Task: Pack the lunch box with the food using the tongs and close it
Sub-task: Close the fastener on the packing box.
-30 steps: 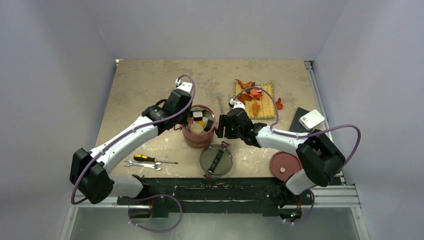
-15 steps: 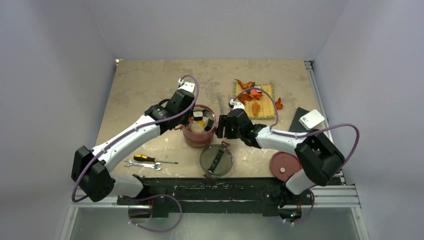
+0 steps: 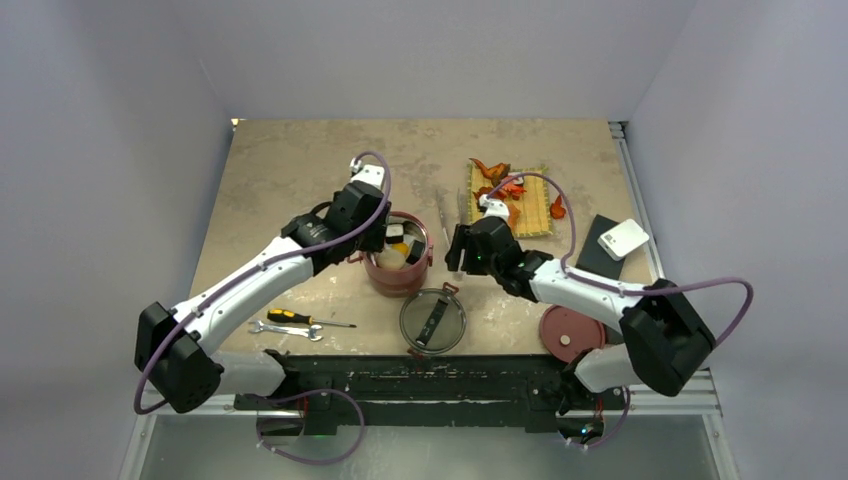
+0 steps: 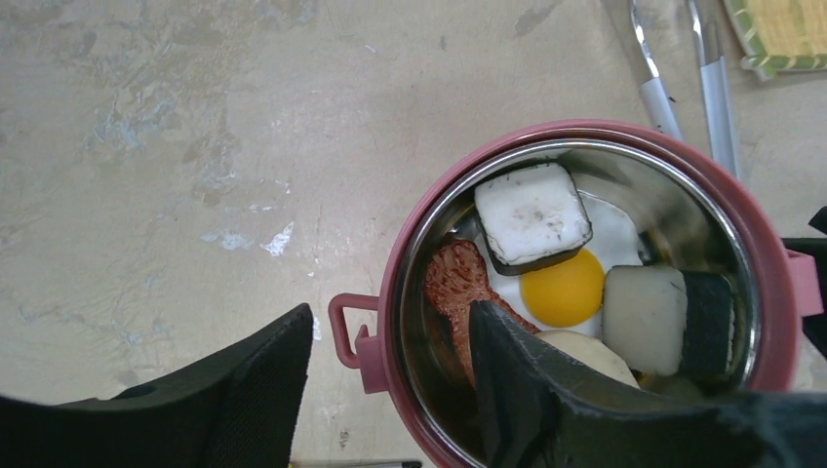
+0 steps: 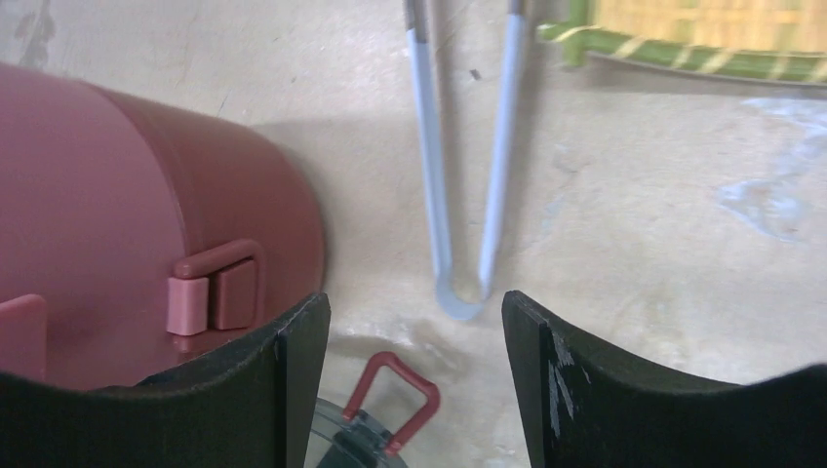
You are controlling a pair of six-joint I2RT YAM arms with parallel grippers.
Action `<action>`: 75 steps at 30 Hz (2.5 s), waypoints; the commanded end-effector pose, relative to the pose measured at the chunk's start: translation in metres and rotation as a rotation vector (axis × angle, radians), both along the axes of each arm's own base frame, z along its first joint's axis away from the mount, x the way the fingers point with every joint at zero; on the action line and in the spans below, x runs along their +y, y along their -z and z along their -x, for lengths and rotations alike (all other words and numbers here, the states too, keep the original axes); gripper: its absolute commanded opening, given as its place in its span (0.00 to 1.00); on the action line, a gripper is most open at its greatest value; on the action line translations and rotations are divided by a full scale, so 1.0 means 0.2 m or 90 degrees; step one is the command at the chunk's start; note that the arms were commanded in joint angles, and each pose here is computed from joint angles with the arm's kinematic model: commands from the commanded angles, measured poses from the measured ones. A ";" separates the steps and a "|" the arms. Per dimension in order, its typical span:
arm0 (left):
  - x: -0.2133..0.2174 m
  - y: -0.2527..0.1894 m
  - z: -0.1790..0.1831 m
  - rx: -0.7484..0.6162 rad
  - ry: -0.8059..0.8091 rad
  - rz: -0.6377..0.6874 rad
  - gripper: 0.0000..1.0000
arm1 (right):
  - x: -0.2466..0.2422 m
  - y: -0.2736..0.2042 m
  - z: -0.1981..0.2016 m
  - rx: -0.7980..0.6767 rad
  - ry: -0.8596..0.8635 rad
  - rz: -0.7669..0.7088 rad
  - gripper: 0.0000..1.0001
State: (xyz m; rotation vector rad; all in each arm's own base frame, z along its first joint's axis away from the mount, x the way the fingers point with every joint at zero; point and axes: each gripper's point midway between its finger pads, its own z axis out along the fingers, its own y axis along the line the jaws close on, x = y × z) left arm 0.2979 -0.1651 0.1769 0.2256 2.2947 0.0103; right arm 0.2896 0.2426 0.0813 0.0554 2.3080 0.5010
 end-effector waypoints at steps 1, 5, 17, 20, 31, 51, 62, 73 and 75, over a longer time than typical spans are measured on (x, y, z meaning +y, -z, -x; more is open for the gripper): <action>-0.05 -0.14 0.01 -0.034 0.016 0.065 0.62 | -0.14 -0.07 -0.02 -0.020 0.061 0.012 0.69; -0.11 -0.24 0.03 -0.044 0.041 0.120 0.70 | -0.15 -0.19 -0.04 -0.044 0.072 -0.002 0.69; 0.35 -0.28 -0.18 -0.071 -0.095 0.192 0.71 | 0.10 -0.70 -0.05 -0.125 -0.042 -0.144 0.74; 0.47 -0.18 -0.19 -0.060 -0.144 0.185 0.70 | 0.16 -0.76 -0.04 -0.133 -0.065 -0.168 0.71; 0.48 0.17 -0.09 -0.013 -0.208 0.235 0.60 | 0.26 -0.63 -0.05 -0.086 -0.052 -0.085 0.62; 0.41 0.34 -0.09 0.021 -0.204 0.280 0.41 | 0.29 -0.48 -0.06 -0.058 -0.029 0.017 0.56; 0.35 0.39 -0.07 0.048 -0.177 0.300 0.28 | 0.33 -0.46 -0.05 -0.055 -0.039 0.020 0.56; 0.33 0.32 -0.05 -0.001 -0.188 0.263 0.26 | 0.35 -0.45 -0.05 -0.056 -0.045 0.017 0.56; 0.34 0.30 -0.05 -0.013 -0.199 0.251 0.26 | 0.35 -0.45 -0.05 -0.055 -0.045 0.018 0.56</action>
